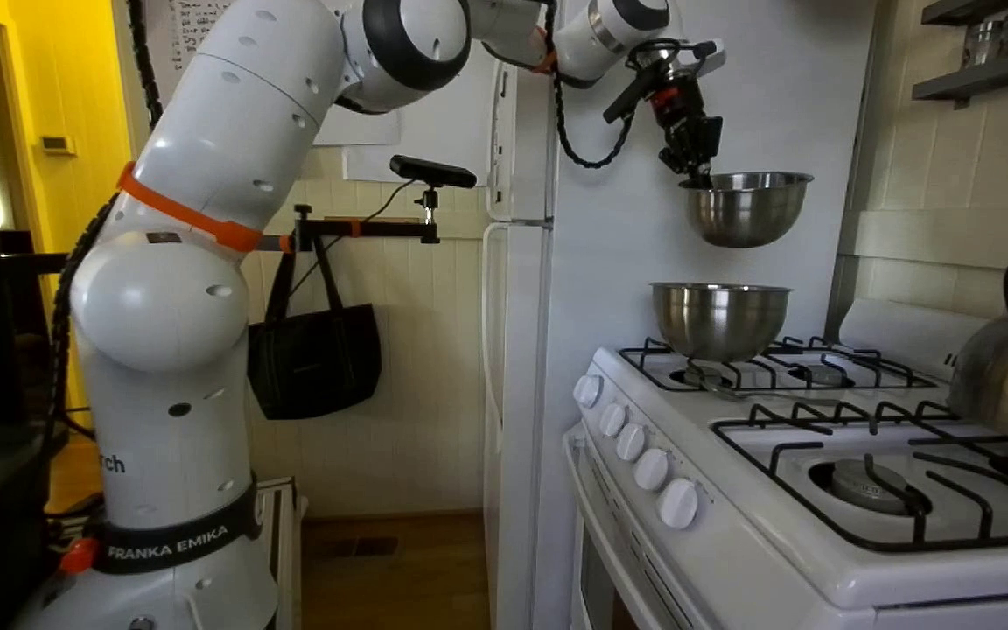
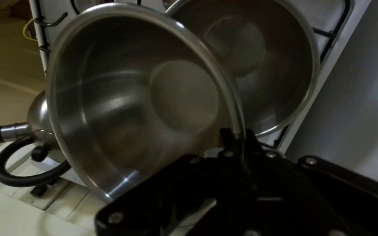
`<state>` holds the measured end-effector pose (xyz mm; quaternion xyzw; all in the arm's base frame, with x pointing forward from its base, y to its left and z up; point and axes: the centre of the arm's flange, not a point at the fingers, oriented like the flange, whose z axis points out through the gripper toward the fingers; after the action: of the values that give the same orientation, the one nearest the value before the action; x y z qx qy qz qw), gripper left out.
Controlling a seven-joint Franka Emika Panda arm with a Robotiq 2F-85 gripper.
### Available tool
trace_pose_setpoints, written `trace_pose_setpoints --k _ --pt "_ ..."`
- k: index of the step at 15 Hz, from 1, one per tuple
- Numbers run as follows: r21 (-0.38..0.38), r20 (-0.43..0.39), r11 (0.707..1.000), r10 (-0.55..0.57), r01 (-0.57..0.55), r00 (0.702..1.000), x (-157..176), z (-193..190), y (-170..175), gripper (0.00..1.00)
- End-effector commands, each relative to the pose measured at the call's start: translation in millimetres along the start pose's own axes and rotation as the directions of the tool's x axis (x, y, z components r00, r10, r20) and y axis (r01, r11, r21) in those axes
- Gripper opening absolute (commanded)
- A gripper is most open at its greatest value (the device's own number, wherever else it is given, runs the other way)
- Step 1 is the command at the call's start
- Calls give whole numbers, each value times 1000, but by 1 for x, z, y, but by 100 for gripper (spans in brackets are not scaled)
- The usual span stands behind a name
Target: Shift the small bowl to the right side of the stove
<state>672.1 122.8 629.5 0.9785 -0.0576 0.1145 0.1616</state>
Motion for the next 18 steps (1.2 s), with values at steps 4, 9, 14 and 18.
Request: trace_pose_setpoints --k 4,9,14,18 --pt "27 39 942 334 -335 942 -38 9 99 3" --pt "38 220 841 520 -540 825 -66 73 166 3" --pt "35 362 724 634 -689 684 -101 131 221 3" --pt "2 400 760 596 -651 696 -84 143 220 11"
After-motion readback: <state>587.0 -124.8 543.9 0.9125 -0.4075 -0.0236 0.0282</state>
